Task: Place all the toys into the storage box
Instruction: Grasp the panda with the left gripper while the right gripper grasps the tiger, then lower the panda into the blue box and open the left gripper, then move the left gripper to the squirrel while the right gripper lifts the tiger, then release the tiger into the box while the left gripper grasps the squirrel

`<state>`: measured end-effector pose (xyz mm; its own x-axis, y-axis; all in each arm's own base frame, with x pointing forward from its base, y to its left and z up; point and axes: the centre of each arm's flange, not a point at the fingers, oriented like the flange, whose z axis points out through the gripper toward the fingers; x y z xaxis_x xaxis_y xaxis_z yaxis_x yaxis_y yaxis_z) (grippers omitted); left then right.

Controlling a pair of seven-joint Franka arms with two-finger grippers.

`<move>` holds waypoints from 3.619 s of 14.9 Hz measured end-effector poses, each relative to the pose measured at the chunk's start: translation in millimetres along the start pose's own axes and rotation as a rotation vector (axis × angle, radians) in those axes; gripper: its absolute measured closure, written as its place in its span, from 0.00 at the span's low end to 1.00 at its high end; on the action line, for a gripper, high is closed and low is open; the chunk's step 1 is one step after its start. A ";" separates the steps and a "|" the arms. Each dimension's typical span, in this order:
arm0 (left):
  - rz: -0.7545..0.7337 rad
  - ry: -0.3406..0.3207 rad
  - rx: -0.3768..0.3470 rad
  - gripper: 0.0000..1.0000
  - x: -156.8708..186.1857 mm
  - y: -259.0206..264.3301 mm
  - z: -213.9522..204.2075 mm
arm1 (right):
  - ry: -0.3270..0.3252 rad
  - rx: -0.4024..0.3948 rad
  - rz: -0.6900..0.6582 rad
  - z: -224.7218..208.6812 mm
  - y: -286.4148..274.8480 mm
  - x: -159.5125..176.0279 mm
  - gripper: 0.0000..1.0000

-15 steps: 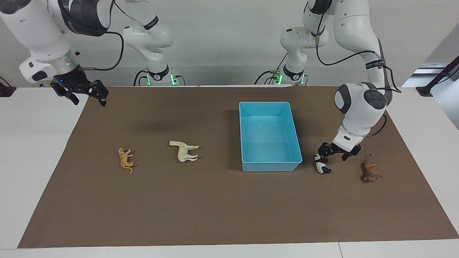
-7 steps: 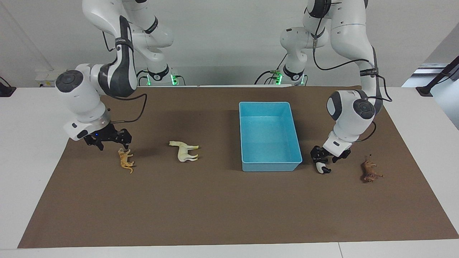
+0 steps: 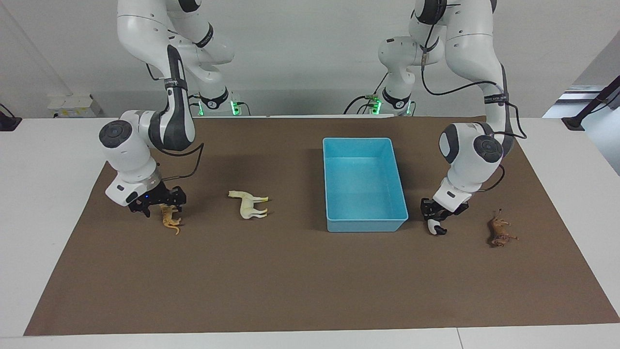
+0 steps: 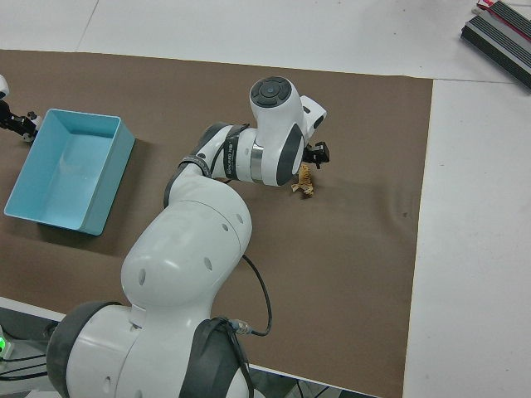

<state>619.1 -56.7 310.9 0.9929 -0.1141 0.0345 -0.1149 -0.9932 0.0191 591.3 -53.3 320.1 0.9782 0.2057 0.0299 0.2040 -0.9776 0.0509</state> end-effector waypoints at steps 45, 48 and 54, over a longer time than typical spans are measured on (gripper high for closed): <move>0.081 0.204 0.103 0.00 50.6 -190.6 -0.8 | 0.175 0.462 0.524 -233.7 -461.0 102.5 0.63; 0.082 0.187 0.099 0.00 44.8 -191.9 7.6 | 0.186 0.476 0.610 -193.3 -528.0 112.4 0.63; 0.089 0.185 0.095 0.07 32.9 -186.0 21.5 | 0.165 0.504 0.839 -199.3 -541.4 115.1 0.57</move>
<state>673.8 123.8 287.0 0.9552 -0.2038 0.2146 -0.1893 -0.9781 -0.0864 585.6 508.3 494.9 0.8033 -0.5955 0.0019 -0.5218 -0.7054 -0.4798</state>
